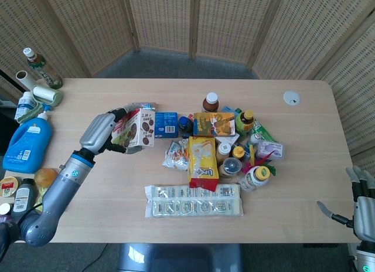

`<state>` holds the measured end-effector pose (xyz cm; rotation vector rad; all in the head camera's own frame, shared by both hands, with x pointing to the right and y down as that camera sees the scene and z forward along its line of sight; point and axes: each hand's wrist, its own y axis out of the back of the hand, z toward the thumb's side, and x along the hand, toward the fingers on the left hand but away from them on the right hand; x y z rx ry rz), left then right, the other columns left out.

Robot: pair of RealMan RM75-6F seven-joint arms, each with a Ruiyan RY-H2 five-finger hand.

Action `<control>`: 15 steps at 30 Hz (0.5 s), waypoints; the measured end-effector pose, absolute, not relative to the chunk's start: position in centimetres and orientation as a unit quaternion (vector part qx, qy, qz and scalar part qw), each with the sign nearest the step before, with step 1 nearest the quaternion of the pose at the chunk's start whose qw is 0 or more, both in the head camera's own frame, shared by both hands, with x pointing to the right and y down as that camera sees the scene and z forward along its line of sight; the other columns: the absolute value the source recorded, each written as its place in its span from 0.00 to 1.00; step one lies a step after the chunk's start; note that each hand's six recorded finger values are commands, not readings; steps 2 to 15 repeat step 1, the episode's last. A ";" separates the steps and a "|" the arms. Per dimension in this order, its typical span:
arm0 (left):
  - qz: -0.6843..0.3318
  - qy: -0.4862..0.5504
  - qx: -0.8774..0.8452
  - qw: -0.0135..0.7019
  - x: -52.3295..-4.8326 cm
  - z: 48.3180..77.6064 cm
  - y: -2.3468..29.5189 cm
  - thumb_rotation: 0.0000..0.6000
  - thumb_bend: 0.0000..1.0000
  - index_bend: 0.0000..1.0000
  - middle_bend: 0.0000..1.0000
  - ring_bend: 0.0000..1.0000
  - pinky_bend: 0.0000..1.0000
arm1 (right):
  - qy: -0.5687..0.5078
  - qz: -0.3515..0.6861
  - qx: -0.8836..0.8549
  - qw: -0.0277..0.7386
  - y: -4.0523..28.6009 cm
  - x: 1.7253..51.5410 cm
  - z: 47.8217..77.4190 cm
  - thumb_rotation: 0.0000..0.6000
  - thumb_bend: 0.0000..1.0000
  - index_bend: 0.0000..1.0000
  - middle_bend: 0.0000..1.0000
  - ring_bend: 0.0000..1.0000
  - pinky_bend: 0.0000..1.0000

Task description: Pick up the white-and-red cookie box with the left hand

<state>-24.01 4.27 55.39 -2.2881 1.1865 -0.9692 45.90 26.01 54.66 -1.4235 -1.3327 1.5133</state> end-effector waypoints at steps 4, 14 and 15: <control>-0.341 0.427 -0.817 0.187 -24.0 55.3 4.2 1.00 0.15 0.45 0.58 0.75 0.51 | -0.510 0.579 -0.544 0.330 26.0 45.9 54.6 0.57 0.15 0.00 0.00 0.00 0.00; -0.341 0.427 -0.817 0.187 -24.0 55.3 4.2 1.00 0.15 0.45 0.58 0.75 0.51 | -0.510 0.579 -0.544 0.330 26.0 45.9 54.6 0.57 0.15 0.00 0.00 0.00 0.00; -0.341 0.427 -0.817 0.187 -24.0 55.3 4.2 1.00 0.15 0.45 0.58 0.75 0.51 | -0.510 0.579 -0.544 0.330 26.0 45.9 54.6 0.57 0.15 0.00 0.00 0.00 0.00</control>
